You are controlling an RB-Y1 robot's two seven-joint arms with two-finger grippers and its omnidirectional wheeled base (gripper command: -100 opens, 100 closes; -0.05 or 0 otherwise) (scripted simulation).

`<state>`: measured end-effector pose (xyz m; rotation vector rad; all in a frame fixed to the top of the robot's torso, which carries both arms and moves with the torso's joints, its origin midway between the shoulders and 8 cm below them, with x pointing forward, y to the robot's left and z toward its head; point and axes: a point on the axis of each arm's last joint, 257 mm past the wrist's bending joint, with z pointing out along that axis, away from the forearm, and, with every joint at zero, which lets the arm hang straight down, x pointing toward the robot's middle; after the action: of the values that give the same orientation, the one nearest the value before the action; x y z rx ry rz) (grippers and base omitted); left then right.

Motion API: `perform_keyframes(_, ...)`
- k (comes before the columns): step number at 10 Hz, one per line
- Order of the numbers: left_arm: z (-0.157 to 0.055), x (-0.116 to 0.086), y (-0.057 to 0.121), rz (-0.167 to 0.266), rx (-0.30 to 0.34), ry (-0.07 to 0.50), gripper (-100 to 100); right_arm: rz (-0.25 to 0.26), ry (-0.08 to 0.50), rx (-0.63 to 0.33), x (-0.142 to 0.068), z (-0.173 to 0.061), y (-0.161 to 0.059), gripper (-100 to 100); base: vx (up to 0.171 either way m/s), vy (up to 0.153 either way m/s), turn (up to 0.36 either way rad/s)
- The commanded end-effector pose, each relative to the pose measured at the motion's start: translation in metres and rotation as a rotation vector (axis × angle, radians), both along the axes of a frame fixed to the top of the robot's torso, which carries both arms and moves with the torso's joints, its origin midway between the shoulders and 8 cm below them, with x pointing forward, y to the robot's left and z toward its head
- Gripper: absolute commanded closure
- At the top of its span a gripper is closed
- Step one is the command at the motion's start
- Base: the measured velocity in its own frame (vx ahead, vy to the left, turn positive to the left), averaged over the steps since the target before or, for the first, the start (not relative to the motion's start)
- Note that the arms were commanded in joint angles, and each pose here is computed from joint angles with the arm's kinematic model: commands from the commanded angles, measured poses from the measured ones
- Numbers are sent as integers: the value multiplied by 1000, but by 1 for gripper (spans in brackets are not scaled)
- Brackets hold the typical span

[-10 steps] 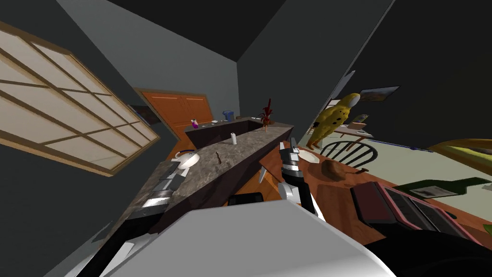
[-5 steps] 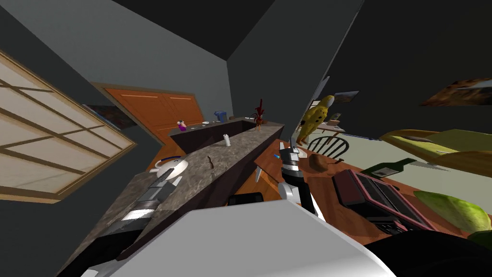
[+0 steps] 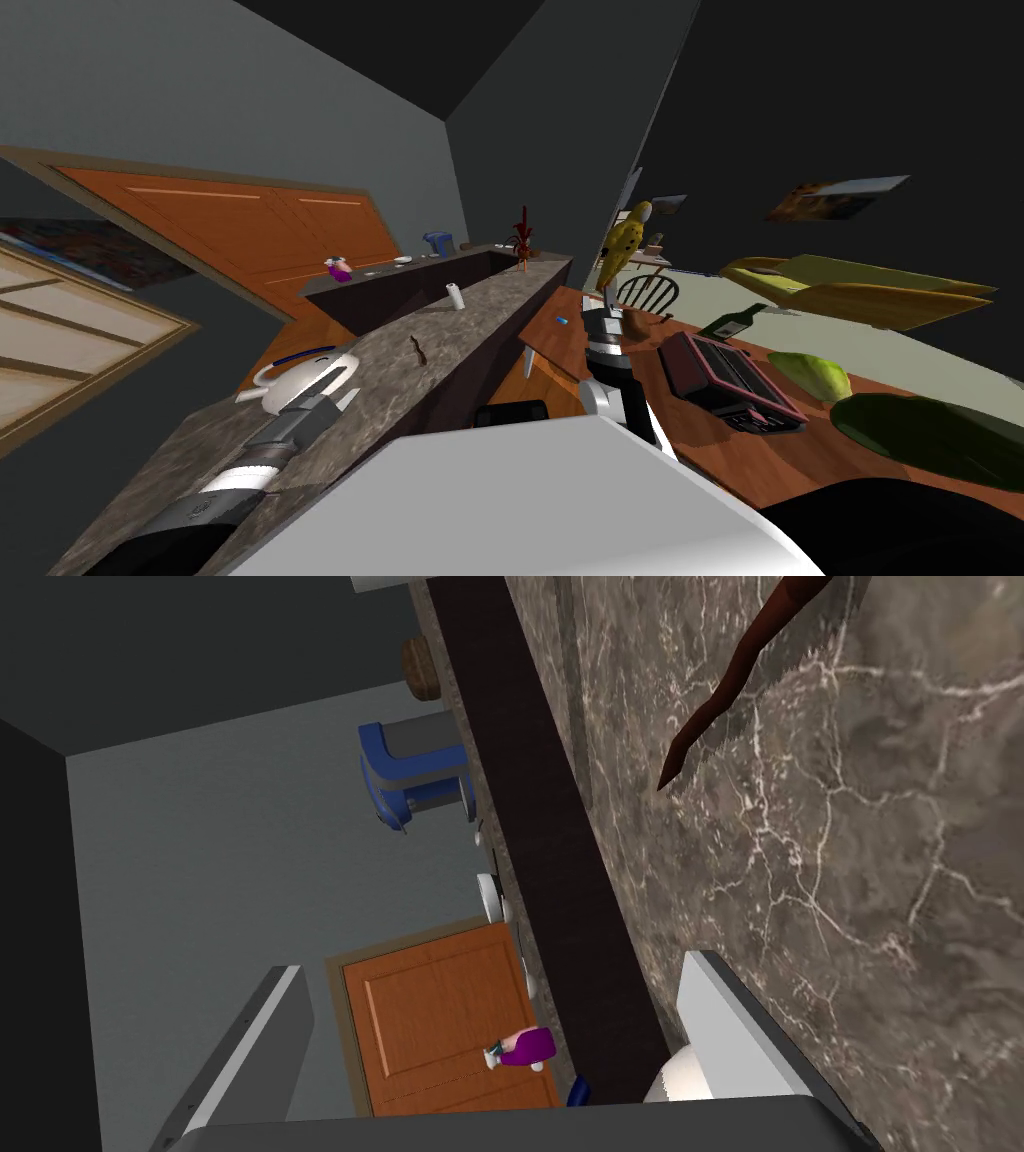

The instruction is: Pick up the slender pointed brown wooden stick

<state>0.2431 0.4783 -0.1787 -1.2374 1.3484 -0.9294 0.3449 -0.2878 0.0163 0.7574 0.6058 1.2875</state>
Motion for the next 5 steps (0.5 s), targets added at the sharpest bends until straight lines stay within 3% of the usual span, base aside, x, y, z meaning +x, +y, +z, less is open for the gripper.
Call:
perform_keyframes(1, -13, -14, 12, 10, -9, 69, -100, 0, 0, 0, 0, 0, 0, 0, 21, -5, -239)
perform_keyframes(4, -28, -34, 25, 30, -19, 149, -100, 0, 0, 0, 0, 0, 0, 0, 23, 2, -241)
perform_keyframes(5, -38, -46, 35, 43, -33, 204, -100, 0, 0, 0, 0, 0, 0, 0, 40, -14, -312)
